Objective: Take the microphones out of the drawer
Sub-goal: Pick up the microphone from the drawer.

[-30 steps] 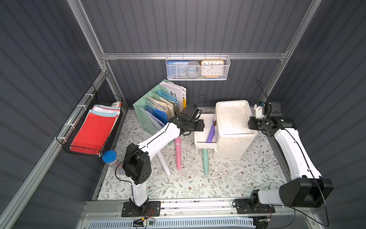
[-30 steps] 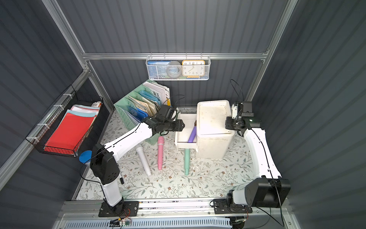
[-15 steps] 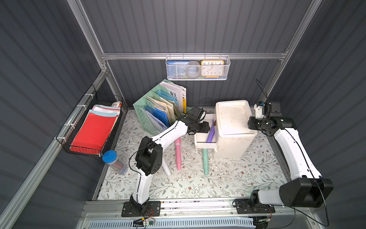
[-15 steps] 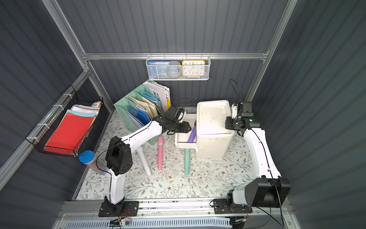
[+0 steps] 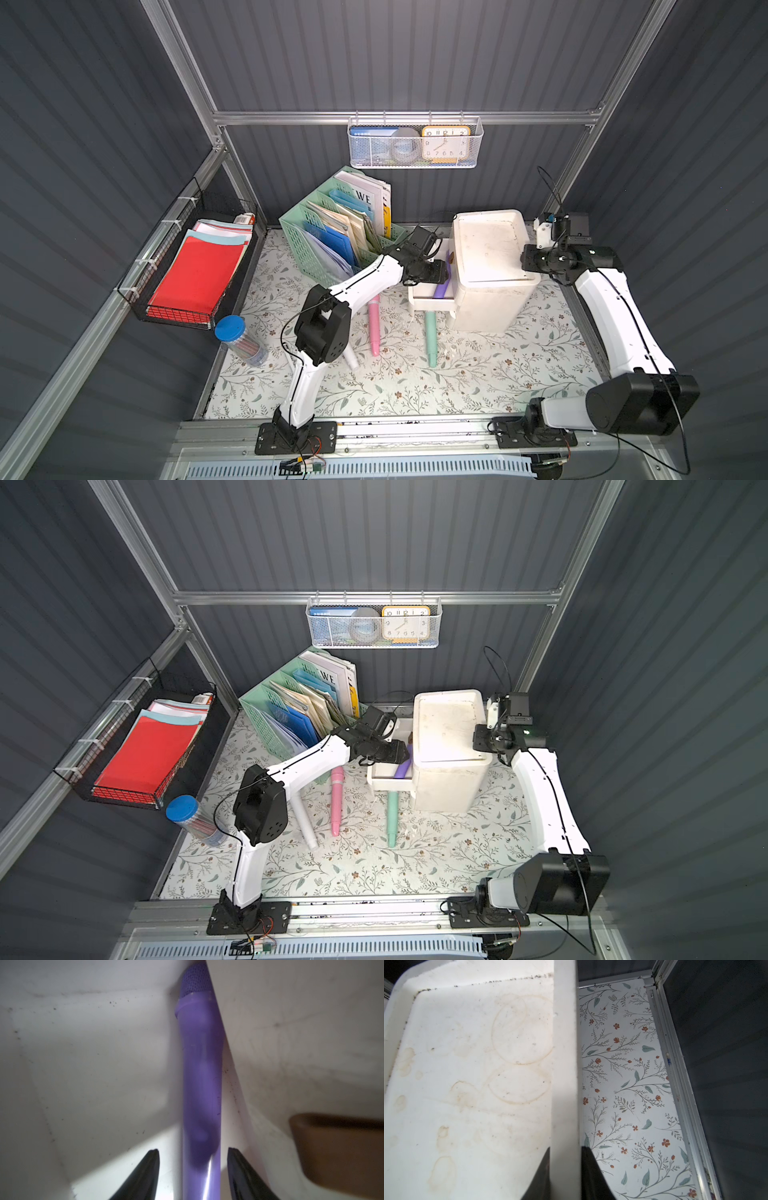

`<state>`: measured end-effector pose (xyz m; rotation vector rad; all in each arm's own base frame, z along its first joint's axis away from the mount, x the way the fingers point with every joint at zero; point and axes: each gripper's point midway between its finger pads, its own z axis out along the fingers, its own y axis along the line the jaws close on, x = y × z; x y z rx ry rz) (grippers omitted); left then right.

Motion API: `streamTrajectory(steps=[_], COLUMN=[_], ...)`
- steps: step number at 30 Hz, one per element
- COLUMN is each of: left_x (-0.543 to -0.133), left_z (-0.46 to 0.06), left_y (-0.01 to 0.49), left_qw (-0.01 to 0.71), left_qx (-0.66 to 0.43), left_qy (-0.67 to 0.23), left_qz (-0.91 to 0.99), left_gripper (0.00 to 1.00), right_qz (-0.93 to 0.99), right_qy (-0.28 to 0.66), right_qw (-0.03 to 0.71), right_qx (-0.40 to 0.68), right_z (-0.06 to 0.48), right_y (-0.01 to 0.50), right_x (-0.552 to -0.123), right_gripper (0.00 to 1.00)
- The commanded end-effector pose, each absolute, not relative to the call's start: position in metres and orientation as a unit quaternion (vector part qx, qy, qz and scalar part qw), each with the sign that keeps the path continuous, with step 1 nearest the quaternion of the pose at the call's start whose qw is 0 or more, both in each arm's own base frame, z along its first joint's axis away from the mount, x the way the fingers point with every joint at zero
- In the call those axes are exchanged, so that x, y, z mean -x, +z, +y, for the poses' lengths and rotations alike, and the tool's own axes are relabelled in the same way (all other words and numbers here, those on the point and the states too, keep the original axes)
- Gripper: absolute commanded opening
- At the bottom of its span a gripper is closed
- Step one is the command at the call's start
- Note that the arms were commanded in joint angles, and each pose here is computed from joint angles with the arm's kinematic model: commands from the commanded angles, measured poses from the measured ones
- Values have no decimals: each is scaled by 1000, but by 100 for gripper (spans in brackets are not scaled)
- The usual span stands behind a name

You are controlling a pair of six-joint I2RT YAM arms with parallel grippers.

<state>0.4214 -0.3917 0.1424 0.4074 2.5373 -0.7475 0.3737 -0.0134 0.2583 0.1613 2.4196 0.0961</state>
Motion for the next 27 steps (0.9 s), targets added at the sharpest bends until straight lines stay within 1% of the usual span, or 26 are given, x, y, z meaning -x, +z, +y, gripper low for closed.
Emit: streamTrajectory(steps=[1,22,24,27], left_x=[-422,-420,-420,-420], left_z=[-390,-404,-404,-402], left_y=[135,117,117,117], left_qw=[227,229,232,235], left_qx=[-160,-177,-178,-178], left_qy=[-246,-195,-190,-182], left_qz=[929,937,937,938], left_gripper=[57,55,54,50], right_qz=[958,959,959,959], right_qy=[102,103,103,103], right_qw=[249,245,245,244], right_qx=[-100,-100,-100,-100], right_z=[6,6,6,6], right_y=[214,211,211,211], right_x=[-345,-345,-345,-345], right_gripper=[1,1,1,1])
